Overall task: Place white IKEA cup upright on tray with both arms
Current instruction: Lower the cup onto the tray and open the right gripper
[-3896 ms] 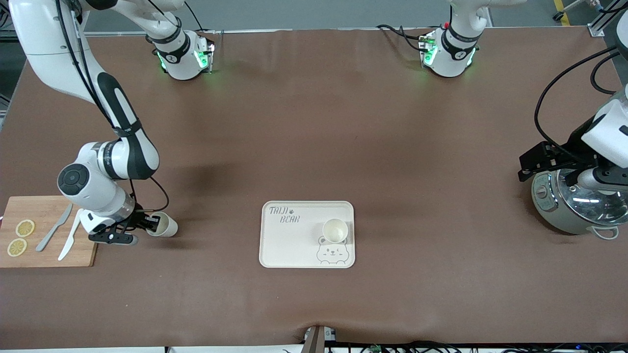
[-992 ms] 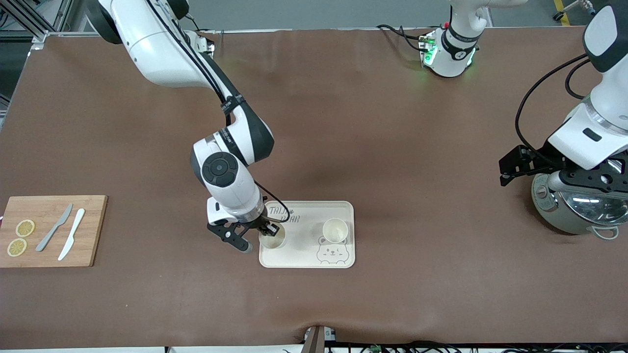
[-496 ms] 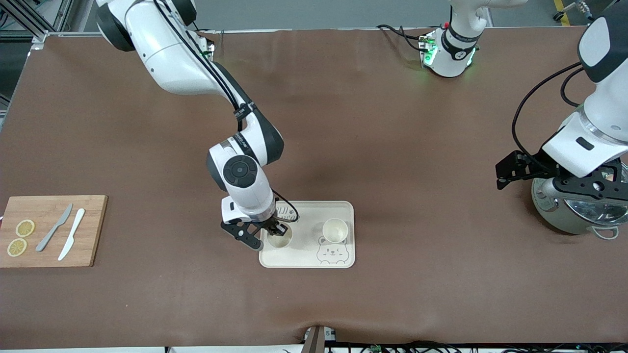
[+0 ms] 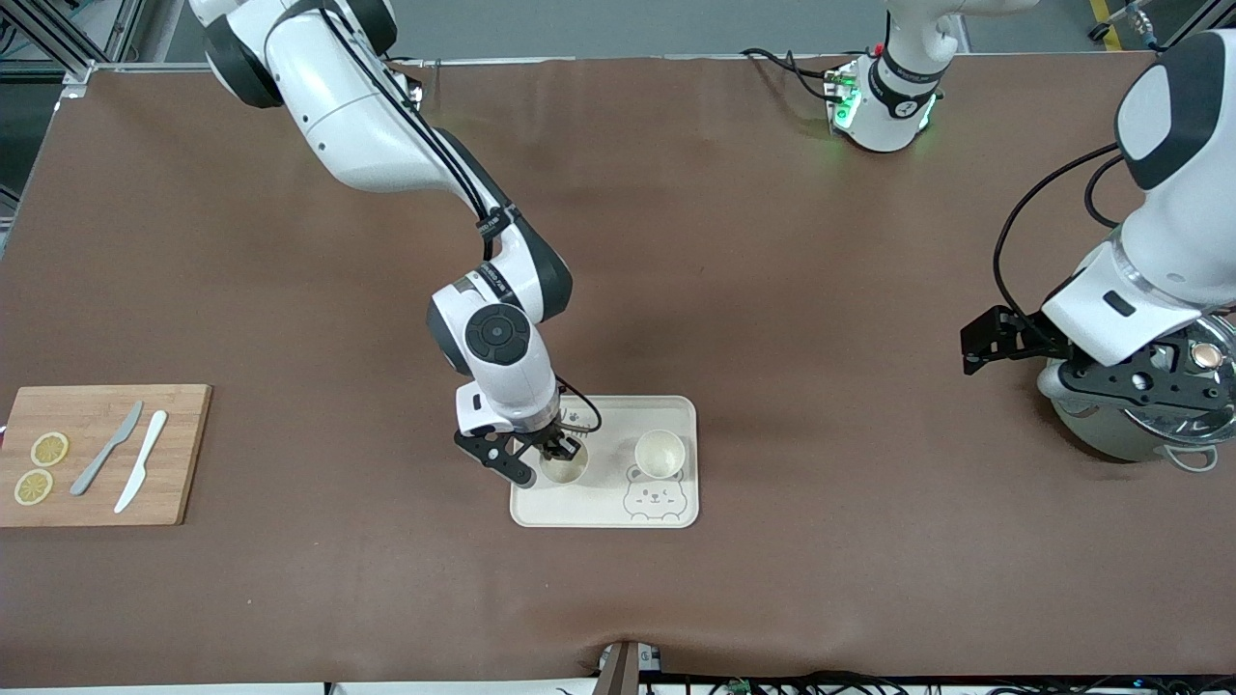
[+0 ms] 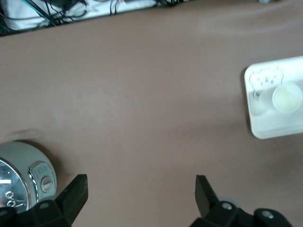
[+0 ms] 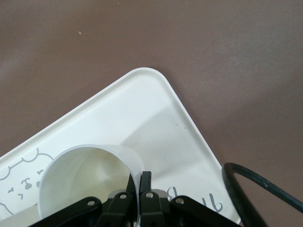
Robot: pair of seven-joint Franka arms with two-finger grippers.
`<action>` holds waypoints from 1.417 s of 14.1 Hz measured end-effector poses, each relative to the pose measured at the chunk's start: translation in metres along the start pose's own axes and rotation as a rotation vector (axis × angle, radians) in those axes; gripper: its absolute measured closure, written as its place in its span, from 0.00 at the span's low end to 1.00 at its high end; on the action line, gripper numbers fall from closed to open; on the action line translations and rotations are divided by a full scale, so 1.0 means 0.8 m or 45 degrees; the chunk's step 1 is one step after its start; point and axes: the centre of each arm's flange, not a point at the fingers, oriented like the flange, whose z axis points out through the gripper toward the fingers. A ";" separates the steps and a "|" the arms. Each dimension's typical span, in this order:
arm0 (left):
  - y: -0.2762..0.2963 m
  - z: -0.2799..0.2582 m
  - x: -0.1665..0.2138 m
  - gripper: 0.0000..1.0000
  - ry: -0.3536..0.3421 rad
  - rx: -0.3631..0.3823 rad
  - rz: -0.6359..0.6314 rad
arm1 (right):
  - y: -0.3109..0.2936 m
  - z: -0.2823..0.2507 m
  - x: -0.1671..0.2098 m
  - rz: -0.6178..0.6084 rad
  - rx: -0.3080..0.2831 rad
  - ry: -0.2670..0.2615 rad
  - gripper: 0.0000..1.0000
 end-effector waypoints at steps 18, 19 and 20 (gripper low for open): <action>0.000 -0.007 -0.023 0.00 -0.113 -0.001 0.072 | -0.001 0.009 0.005 -0.052 0.002 0.077 0.48; 0.004 -0.009 -0.027 0.00 -0.113 -0.001 0.078 | -0.003 0.001 0.010 -0.053 -0.002 0.088 0.39; 0.008 -0.010 -0.031 0.00 -0.111 -0.001 0.084 | -0.003 -0.009 0.015 -0.049 -0.020 0.090 0.30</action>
